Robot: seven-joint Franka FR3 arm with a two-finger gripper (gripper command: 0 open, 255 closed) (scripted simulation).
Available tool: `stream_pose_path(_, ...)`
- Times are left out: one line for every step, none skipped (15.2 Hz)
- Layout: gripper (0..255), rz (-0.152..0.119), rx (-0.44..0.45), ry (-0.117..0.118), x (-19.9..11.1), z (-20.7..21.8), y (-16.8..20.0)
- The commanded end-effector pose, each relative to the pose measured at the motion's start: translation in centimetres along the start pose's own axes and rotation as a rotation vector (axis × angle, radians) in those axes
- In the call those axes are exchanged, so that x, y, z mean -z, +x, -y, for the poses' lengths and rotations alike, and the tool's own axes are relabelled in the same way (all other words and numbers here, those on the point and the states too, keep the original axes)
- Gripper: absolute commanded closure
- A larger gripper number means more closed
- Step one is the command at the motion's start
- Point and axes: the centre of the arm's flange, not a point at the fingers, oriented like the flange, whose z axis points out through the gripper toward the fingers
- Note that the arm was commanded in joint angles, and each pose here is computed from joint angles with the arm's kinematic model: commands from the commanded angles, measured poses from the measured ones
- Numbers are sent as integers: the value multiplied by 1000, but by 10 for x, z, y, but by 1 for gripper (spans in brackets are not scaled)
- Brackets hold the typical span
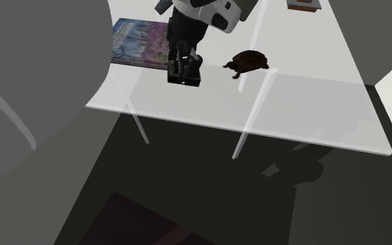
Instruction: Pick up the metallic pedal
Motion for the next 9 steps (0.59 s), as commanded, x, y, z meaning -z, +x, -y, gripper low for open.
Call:
stream_pose_path(255, 0, 0, 0, 11, 2, -1)
stream_pose_path(255, 0, 0, 0, 16, 3, -2)
stream_pose_path(255, 0, 0, 0, 21, 4, -3)
stream_pose_path(255, 0, 0, 0, 26, 5, -5)
stream_pose_path(255, 0, 0, 0, 31, 6, -6)
stream_pose_path(255, 0, 0, 0, 36, 7, -7)
stream_pose_path(255, 0, 0, 0, 41, 8, -8)
stream_pose_path(255, 0, 0, 0, 46, 9, -9)
stream_pose_path(255, 0, 0, 0, 51, 10, -11)
